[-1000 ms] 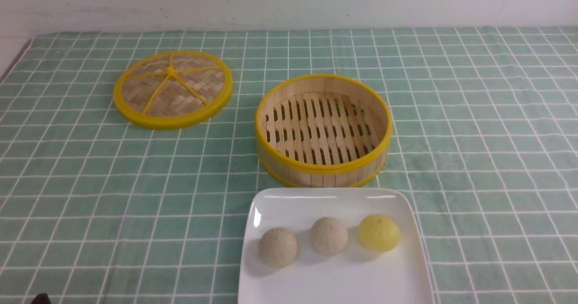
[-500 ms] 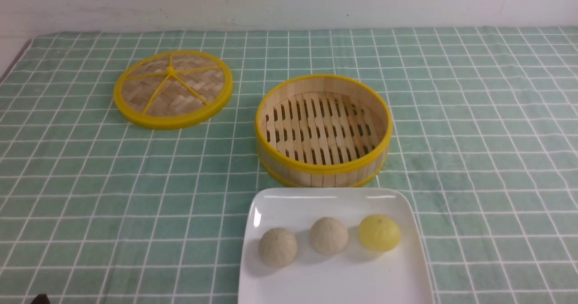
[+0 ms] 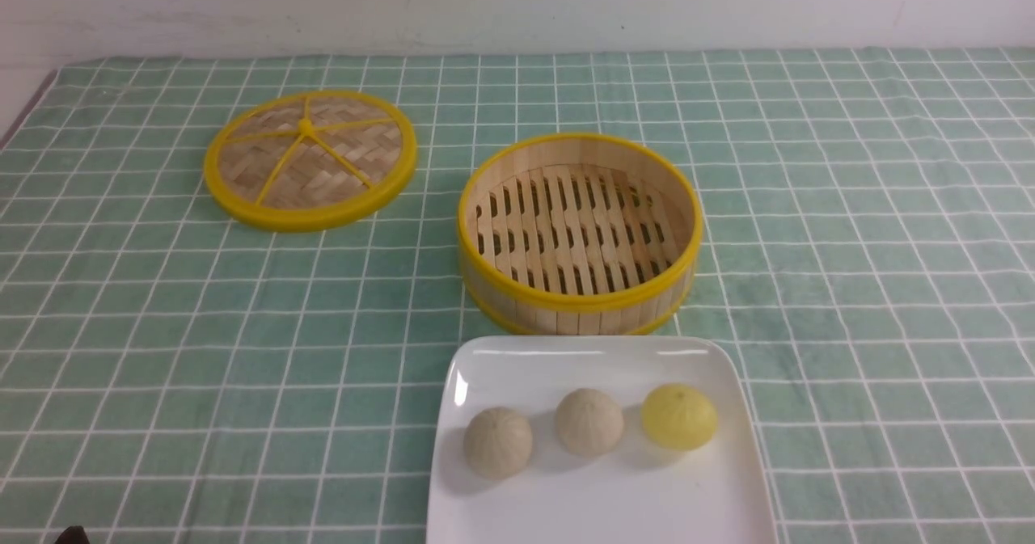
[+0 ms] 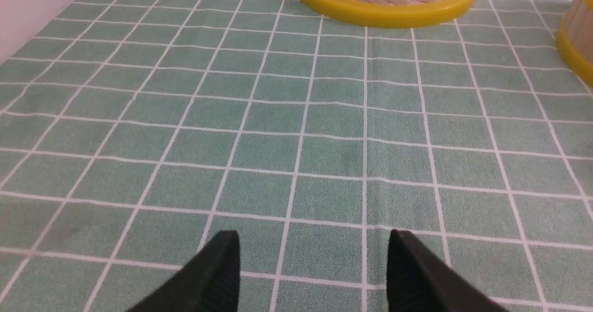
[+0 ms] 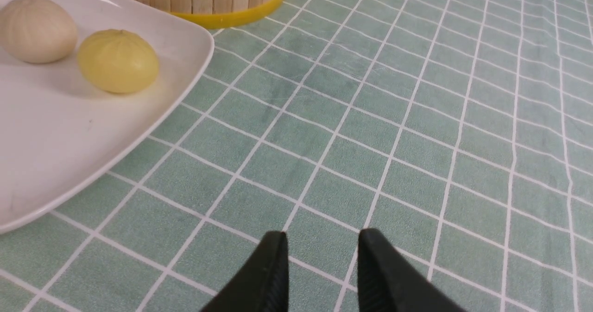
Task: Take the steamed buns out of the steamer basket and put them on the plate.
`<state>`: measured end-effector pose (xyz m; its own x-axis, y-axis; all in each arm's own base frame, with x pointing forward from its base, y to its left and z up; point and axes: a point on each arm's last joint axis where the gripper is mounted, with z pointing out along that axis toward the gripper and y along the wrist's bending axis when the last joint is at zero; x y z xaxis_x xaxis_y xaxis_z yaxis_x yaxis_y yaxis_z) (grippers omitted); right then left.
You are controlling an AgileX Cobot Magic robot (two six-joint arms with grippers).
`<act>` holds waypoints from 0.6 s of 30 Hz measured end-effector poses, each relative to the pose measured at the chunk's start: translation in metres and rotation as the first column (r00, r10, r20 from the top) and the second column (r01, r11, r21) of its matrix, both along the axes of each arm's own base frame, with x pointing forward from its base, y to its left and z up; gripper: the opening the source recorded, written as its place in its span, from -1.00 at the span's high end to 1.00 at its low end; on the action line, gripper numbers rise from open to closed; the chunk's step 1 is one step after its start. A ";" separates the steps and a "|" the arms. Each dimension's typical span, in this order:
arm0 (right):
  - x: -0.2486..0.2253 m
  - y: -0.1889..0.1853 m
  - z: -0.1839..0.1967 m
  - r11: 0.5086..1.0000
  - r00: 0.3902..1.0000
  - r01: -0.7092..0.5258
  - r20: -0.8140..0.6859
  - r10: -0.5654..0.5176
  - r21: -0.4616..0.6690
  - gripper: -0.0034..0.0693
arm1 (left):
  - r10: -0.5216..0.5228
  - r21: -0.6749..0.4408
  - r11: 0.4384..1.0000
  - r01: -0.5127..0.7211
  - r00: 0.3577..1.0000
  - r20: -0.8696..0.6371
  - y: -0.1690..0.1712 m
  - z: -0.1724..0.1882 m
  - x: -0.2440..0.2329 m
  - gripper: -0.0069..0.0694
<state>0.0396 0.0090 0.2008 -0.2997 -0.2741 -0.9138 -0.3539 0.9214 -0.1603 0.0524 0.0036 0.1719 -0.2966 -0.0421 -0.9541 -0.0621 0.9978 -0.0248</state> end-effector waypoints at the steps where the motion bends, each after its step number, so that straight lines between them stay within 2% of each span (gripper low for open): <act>1: 0.000 0.000 0.000 1.000 1.000 0.000 0.000 0.000 0.000 0.25 | 0.004 -0.003 1.000 -0.004 1.000 0.000 0.000 0.000 0.000 -0.33; 18: 0.000 0.000 0.000 1.000 1.000 0.000 0.000 0.000 0.000 0.25 | 0.029 -0.034 0.999 -0.029 1.000 0.003 0.002 0.000 0.000 -0.33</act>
<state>0.0396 0.0090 0.2008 -0.2997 -0.2741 -0.9138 -0.3539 0.9214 -0.1603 0.0523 0.0051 0.1720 -0.2916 -0.0834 -0.9529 -0.0910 0.9941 -0.0592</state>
